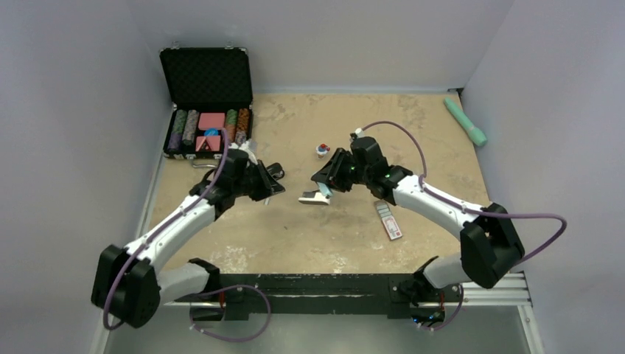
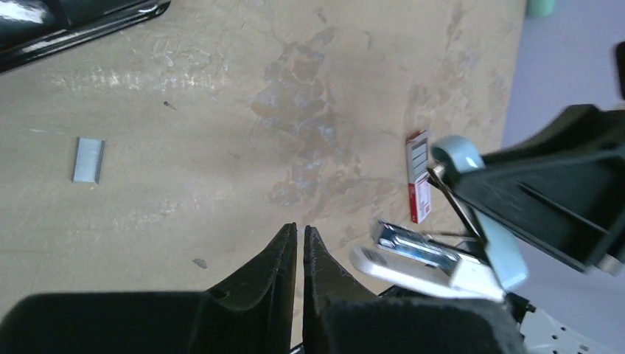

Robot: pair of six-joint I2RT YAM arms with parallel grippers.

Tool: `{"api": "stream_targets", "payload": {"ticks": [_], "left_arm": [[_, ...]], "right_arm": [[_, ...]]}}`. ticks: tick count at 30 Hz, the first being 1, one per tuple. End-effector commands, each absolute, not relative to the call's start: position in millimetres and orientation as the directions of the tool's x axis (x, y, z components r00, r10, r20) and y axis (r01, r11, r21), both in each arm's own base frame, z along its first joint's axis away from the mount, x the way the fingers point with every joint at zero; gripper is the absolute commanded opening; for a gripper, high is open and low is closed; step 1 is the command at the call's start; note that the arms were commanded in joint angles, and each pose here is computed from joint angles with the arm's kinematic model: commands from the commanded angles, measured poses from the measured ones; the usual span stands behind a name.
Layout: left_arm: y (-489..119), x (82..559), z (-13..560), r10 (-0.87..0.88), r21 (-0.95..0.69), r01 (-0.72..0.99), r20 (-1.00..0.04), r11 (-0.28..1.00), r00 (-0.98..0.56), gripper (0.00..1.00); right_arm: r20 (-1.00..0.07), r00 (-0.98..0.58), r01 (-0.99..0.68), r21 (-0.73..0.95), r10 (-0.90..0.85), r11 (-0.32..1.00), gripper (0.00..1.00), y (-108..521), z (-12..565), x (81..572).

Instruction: Unload the staples from the stapler

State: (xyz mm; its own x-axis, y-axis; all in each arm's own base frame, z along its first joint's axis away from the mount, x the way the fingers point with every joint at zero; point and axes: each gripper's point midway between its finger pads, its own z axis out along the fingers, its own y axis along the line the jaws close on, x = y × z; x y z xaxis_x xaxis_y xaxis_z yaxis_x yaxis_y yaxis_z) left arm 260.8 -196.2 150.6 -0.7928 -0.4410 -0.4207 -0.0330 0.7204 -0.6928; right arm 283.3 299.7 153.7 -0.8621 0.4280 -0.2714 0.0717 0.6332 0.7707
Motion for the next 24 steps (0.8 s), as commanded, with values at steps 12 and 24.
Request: {"api": "stream_targets", "payload": {"ticks": [12, 24], "left_arm": [[-264.1, 266.1, 153.0, -0.201, -0.738, 0.265, -0.477, 0.621, -0.856, 0.12], [-276.8, 253.0, 119.0, -0.141, -0.768, 0.241, -0.394, 0.593, -0.908, 0.12]], "right_arm": [[-0.27, -0.887, 0.033, 0.773, 0.375, 0.634, 0.0, 336.9, 154.2, 295.4], [-0.29, -0.855, 0.048, 0.781, 0.43, 0.622, 0.0, 331.6, 168.7, 316.1]]}}
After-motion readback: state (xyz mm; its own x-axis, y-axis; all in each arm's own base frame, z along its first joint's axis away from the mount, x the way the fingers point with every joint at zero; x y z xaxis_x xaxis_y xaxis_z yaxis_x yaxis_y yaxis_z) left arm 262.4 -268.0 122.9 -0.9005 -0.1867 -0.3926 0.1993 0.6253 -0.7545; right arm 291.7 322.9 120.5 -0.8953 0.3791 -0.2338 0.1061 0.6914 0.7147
